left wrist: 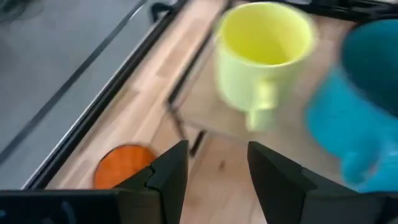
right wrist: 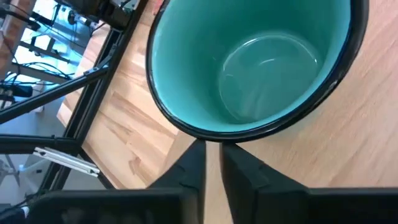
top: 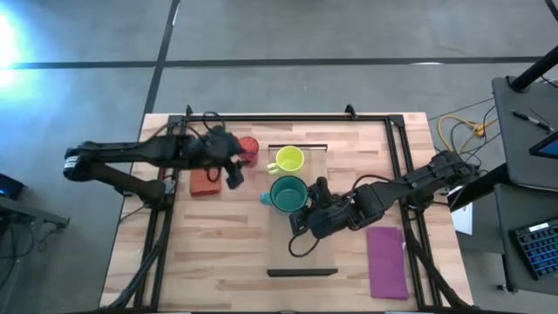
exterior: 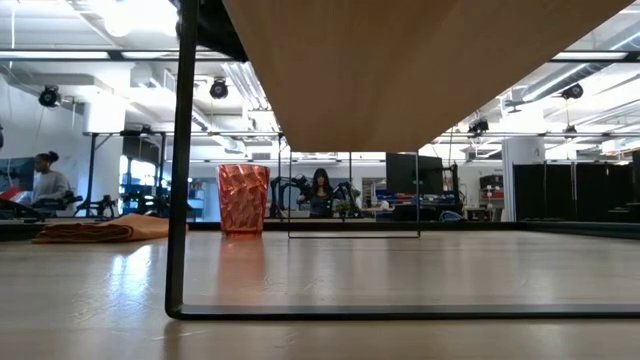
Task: Stack small to large cups/mugs on shelf
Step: Put the blue mug on the shelf, then put the red glass cup on the shelf
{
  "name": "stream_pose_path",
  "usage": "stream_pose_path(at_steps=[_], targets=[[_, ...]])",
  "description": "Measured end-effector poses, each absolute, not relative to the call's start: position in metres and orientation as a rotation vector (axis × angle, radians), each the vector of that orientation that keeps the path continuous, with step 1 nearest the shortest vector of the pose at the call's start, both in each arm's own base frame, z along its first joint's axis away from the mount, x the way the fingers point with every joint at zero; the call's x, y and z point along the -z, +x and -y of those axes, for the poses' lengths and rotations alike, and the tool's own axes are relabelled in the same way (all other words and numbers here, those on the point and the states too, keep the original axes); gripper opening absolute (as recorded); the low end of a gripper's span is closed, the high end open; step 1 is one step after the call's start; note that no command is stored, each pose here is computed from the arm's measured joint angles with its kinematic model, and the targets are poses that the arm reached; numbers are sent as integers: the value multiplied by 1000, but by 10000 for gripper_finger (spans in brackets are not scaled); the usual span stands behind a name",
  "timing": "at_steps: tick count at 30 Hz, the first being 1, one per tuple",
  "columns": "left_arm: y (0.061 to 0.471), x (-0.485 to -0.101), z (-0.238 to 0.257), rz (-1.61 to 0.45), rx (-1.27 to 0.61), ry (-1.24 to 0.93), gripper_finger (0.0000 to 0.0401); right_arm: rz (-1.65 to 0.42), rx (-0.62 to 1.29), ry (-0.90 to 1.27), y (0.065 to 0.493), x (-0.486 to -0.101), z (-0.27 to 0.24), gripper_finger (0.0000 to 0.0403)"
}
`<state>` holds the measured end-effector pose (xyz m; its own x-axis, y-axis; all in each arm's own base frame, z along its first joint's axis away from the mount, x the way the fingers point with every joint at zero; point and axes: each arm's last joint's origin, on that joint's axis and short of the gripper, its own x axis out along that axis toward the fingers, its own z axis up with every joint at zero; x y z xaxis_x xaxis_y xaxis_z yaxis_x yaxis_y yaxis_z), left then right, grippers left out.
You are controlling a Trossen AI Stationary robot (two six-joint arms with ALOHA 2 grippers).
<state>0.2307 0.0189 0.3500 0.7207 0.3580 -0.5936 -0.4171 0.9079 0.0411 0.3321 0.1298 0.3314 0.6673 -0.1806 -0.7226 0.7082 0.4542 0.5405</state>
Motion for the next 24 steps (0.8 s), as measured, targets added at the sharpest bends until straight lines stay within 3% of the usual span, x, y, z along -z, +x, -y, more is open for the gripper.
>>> stream_pose_path(at_steps=[6, 13, 24], targets=[[212, -349, -51, -686, -529, -222, 172, -651, 578, 933, 324, -337, -133, 111], [215, -315, -104, -905, -626, -437, 203, -681, 576, 936, 306, -345, -139, 175], [235, -285, -133, -1049, -625, -310, 205, -715, 674, 978, 276, -350, -147, 196]])
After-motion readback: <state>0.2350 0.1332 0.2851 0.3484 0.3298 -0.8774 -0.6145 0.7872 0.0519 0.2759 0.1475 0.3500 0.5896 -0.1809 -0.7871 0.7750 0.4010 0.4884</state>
